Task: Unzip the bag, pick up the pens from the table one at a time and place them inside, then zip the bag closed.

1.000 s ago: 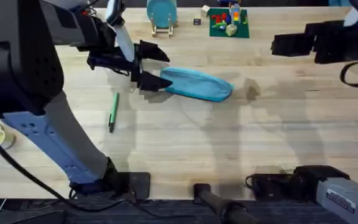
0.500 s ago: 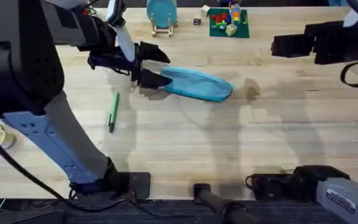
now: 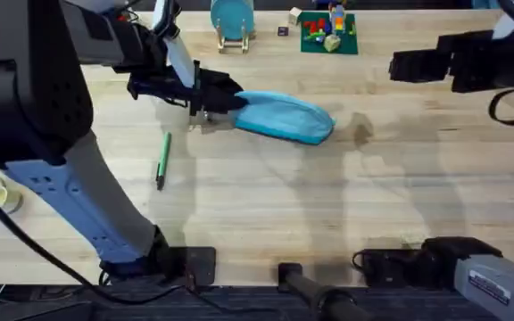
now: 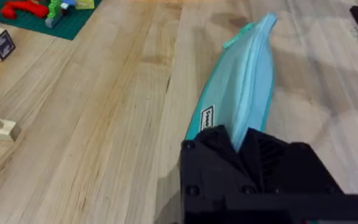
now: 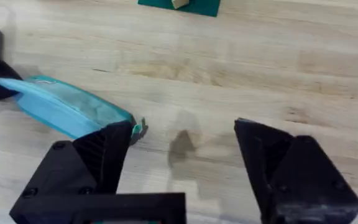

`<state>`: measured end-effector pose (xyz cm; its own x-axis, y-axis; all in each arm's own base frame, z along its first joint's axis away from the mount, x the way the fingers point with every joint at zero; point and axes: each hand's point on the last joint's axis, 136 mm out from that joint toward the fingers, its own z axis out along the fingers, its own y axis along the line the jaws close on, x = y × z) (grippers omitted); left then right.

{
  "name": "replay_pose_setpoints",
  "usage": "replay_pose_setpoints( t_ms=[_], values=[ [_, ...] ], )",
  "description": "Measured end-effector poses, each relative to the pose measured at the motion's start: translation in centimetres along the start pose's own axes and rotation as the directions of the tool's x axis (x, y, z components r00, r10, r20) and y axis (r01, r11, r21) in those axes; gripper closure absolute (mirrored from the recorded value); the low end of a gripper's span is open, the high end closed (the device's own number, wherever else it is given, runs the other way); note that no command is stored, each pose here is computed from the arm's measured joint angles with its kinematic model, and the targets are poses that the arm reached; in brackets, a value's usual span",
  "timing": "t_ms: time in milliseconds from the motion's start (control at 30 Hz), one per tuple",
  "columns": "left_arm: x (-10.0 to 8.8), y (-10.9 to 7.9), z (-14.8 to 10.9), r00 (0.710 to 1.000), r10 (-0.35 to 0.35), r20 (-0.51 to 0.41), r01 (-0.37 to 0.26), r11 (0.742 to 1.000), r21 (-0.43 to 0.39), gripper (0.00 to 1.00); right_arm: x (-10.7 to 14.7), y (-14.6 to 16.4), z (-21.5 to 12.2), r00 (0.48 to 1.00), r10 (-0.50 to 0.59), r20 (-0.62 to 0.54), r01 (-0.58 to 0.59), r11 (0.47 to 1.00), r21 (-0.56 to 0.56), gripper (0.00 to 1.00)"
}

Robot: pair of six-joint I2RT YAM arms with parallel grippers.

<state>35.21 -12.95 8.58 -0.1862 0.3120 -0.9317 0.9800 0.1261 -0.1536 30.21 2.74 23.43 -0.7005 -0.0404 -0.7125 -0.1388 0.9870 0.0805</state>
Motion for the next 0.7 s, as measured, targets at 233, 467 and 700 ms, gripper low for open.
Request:
replay_pose_setpoints(
  t_ms=[233, 467, 700],
  values=[
    [0.0, 0.0, 0.0, 1.0, 0.0, 0.0, 0.0, 1.0, 0.0, 0.956, 0.01, 0.0, 0.0, 1.0, 0.0, 0.0, 0.0, 1.0, 0.0, 0.004],
    [0.01, 0.02, 0.0, 1.0, 0.001, 0.0, -0.001, 1.0, 0.0, 0.957, 0.0, 0.0, 0.0, 1.0, 0.0, 0.0, 0.0, 1.0, 0.0, 0.004],
    [0.01, 0.02, 0.0, 1.0, 0.001, -0.001, -0.001, 1.0, 0.0, 0.957, 0.48, 0.02, 0.0, 0.997, -0.071, -0.019, 0.071, 0.997, -0.002, 0.004]
  ],
)
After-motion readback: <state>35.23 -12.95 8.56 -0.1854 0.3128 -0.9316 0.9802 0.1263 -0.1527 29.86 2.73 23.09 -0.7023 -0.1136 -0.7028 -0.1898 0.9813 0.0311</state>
